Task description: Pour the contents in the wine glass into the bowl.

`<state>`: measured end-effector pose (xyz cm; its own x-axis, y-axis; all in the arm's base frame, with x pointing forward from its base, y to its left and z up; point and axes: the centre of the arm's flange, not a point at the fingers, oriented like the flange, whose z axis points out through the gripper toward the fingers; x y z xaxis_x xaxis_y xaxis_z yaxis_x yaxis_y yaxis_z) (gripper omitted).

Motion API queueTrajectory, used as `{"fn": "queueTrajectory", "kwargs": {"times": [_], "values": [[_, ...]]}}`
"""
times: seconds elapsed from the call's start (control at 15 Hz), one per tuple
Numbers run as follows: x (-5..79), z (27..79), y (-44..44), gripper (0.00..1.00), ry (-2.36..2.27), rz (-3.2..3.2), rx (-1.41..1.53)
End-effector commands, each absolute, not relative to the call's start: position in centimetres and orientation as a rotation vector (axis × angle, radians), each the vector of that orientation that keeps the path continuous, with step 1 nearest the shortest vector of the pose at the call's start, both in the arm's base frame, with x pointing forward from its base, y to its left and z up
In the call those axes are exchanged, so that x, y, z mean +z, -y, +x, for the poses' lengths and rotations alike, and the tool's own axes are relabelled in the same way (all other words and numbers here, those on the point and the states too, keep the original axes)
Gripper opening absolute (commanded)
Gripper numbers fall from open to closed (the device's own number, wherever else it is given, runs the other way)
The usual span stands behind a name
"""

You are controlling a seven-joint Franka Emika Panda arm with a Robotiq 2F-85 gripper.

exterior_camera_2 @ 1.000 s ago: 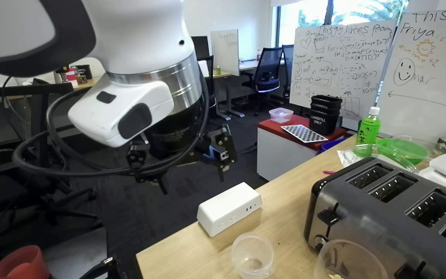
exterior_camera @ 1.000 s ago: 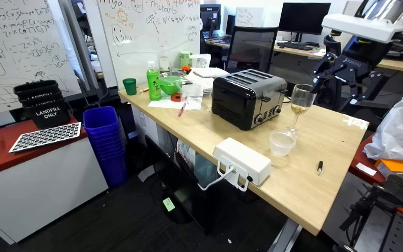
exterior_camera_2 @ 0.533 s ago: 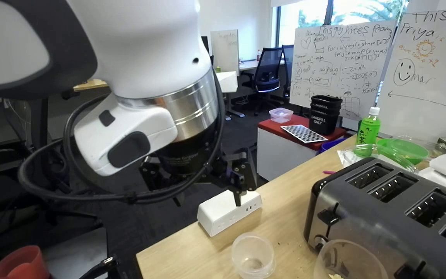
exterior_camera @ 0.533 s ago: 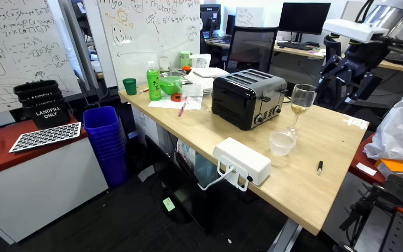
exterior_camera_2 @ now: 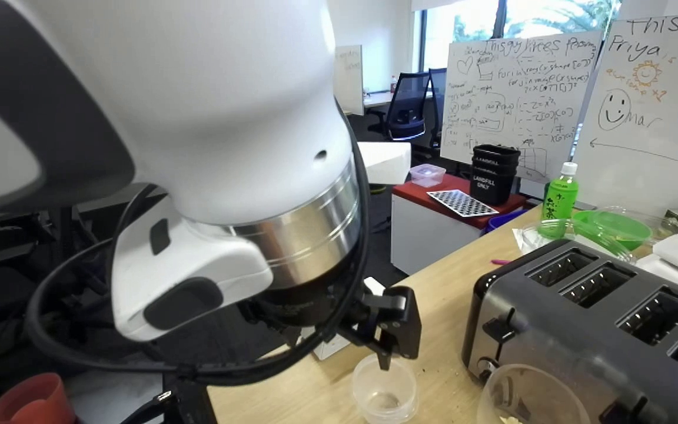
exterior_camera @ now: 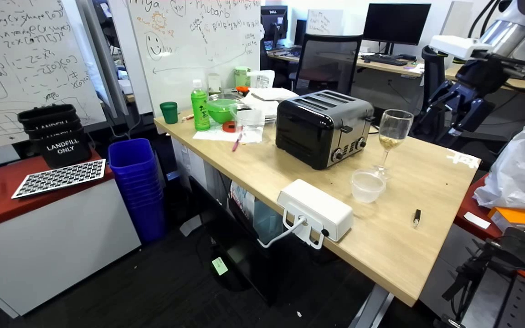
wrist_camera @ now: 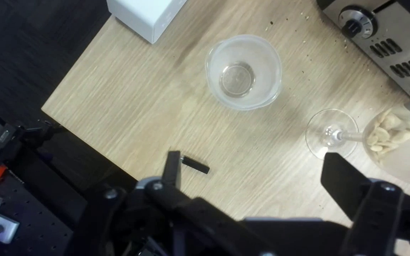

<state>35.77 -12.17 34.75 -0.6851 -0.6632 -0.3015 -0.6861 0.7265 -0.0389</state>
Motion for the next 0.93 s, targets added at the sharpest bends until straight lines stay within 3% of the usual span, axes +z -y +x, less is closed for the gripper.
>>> {"fn": "queueTrajectory", "kwargs": {"times": [0.0, 0.07, 0.87], "values": [[32.4, 32.9, 12.2, 1.00, -2.656, -0.966, 0.120], [34.2, 35.6, 12.9, 1.00, -2.652, -1.013, 0.130], [33.5, 35.4, 13.2, 1.00, -2.649, -0.958, 0.151]]}}
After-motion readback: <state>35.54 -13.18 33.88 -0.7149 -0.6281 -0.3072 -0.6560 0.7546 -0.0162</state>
